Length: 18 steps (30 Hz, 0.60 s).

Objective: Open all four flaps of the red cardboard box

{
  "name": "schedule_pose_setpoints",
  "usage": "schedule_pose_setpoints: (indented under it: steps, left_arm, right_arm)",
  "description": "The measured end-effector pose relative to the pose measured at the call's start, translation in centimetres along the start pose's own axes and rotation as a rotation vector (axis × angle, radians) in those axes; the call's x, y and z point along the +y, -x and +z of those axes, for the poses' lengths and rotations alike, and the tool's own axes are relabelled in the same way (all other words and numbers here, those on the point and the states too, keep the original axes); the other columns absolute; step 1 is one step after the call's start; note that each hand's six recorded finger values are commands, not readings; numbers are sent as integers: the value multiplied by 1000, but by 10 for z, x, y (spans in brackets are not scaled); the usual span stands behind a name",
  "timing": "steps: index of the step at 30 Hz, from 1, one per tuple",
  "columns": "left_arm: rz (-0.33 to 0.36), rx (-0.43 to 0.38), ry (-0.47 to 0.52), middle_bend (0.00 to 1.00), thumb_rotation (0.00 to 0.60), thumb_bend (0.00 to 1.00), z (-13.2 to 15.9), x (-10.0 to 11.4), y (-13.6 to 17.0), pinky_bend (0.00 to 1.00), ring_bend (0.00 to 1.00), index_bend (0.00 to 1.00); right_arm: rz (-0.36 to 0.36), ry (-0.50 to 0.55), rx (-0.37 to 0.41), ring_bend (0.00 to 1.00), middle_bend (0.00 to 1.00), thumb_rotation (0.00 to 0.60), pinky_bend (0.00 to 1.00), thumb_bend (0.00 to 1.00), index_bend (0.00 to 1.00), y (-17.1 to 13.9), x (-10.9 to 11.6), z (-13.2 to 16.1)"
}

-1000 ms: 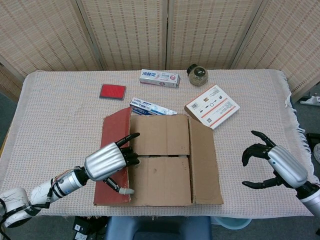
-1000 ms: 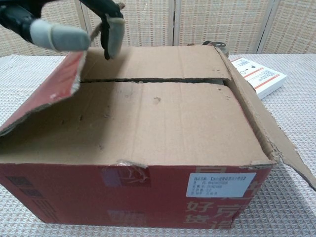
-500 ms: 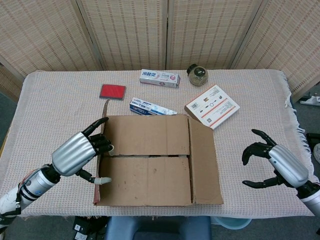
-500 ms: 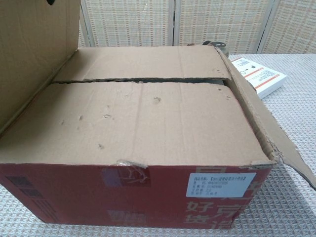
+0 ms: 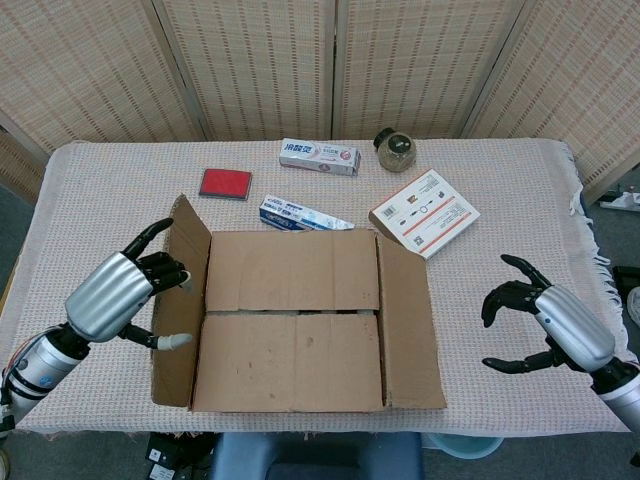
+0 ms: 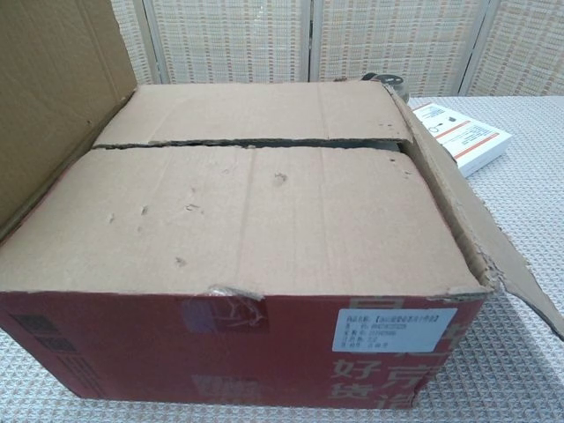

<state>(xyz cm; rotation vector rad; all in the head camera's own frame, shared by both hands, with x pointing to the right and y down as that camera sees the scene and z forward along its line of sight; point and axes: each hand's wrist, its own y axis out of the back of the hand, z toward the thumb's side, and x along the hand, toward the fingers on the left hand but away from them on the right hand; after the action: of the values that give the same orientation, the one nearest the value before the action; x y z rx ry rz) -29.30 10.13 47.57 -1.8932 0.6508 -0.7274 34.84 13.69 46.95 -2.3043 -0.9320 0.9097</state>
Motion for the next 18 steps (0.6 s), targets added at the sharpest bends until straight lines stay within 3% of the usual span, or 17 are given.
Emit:
schedule_pose_setpoints:
  steps: [15,18]
  left_arm:
    - [-7,142,-17,552,73,194,-35,2,20,0,486,513]
    - [-16,161,-16,552,71,194,-38,-1,20,0,480,506]
  right_arm:
    - [16,-2,7,376,500,289,0,81,525,9,-1,1]
    - [37,-13,7,368,490,341,0,82,525,11,-4,1]
